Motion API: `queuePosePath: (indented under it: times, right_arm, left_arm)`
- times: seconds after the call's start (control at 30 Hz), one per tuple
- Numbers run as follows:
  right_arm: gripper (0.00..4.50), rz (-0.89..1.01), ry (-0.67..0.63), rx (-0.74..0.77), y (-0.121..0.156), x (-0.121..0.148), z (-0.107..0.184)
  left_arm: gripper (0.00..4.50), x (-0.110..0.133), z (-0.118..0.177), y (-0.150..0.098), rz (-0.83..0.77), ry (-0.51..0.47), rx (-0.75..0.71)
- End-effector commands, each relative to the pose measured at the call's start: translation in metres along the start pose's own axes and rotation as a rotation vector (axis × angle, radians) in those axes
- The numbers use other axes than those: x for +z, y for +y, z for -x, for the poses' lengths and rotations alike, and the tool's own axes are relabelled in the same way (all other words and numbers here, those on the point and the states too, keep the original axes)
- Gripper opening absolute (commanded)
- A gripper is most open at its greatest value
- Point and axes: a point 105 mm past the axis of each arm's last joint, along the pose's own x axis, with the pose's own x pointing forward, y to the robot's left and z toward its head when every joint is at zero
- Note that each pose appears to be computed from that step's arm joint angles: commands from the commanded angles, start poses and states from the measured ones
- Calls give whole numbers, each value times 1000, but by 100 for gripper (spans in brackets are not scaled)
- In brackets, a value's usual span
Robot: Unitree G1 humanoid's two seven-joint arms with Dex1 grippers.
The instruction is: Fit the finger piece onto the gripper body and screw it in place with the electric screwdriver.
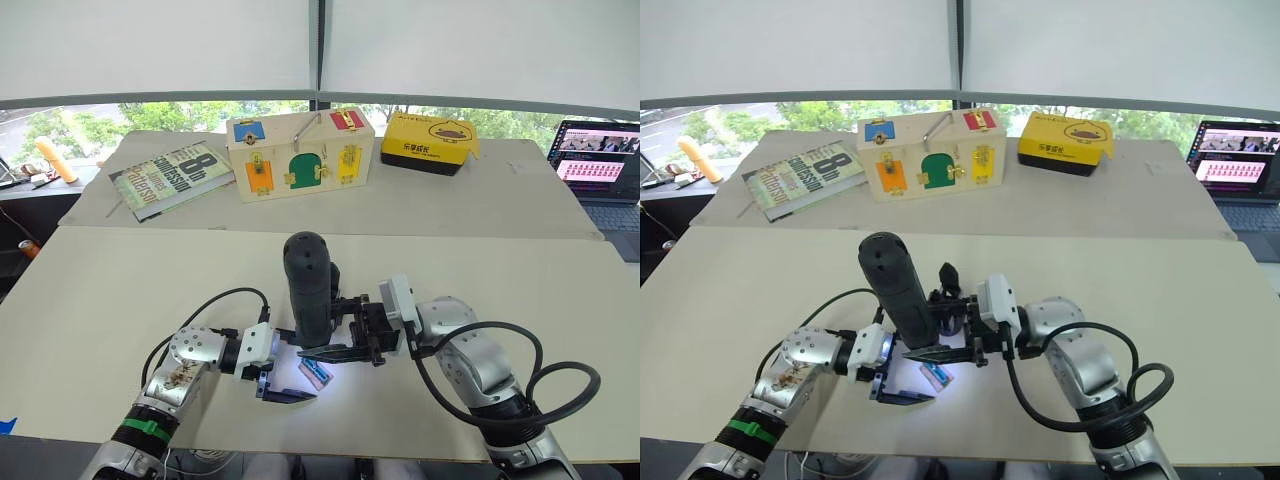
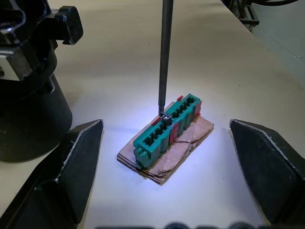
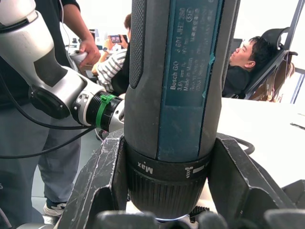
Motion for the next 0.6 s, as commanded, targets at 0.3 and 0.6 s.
queuePosePath:
  times: [0.3,0.6]
  right_arm:
    - [195,106,-31,12,-4,18,-1]
    - [195,122,-19,23,-3,19,0]
  left_arm:
    - [449,-26,-8,-14,97,51,-30]
    - [449,-25,-7,-13,96,51,-30]
